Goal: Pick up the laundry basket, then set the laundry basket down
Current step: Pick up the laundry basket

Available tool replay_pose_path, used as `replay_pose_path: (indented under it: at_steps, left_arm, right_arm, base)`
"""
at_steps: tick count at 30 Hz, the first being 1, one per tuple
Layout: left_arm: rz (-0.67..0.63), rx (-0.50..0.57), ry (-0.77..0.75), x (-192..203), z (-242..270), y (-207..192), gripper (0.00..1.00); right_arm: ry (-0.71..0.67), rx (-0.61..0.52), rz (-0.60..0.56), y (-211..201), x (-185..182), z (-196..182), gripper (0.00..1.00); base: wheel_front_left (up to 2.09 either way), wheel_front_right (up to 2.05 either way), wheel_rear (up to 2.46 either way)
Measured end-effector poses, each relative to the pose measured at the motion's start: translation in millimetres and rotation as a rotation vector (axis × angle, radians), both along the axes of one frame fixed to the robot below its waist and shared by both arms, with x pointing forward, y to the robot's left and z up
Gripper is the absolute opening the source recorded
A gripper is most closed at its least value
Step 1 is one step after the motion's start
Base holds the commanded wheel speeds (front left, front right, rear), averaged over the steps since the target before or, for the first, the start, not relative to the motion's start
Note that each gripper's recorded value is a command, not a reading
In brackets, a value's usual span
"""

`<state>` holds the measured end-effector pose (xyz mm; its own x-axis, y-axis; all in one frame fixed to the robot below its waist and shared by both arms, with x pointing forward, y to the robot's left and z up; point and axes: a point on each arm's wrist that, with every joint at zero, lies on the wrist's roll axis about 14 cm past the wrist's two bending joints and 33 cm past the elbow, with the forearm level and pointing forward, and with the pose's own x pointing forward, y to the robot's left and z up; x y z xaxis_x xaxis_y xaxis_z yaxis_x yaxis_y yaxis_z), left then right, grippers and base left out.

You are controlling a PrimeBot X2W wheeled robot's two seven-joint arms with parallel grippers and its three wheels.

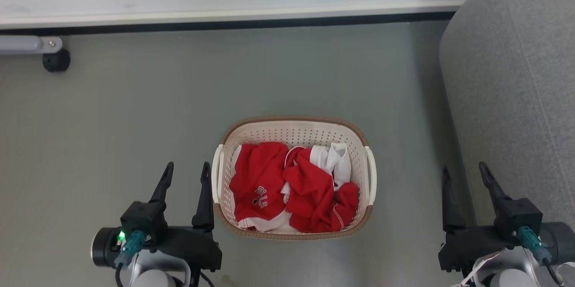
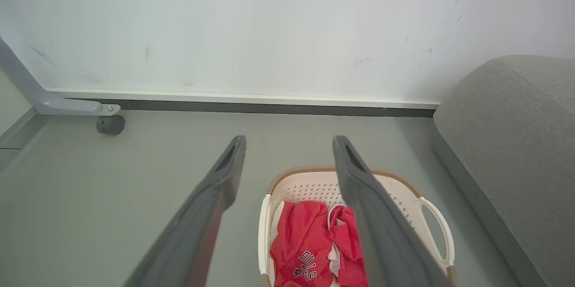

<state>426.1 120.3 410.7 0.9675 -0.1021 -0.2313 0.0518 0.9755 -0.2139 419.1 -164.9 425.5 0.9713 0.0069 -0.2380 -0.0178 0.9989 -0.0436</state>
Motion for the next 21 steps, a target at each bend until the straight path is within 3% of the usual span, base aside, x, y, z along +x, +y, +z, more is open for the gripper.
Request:
replay_pose_path:
  at_steps: [21]
  left_arm:
    - [-0.026, -0.004, 0.072, 35, -42, -9, 1.00]
  right_arm:
    - [0.083, -0.011, 0.023, 2, 34, -47, 1.00]
  base:
    - [0.00, 0.00, 0.00]
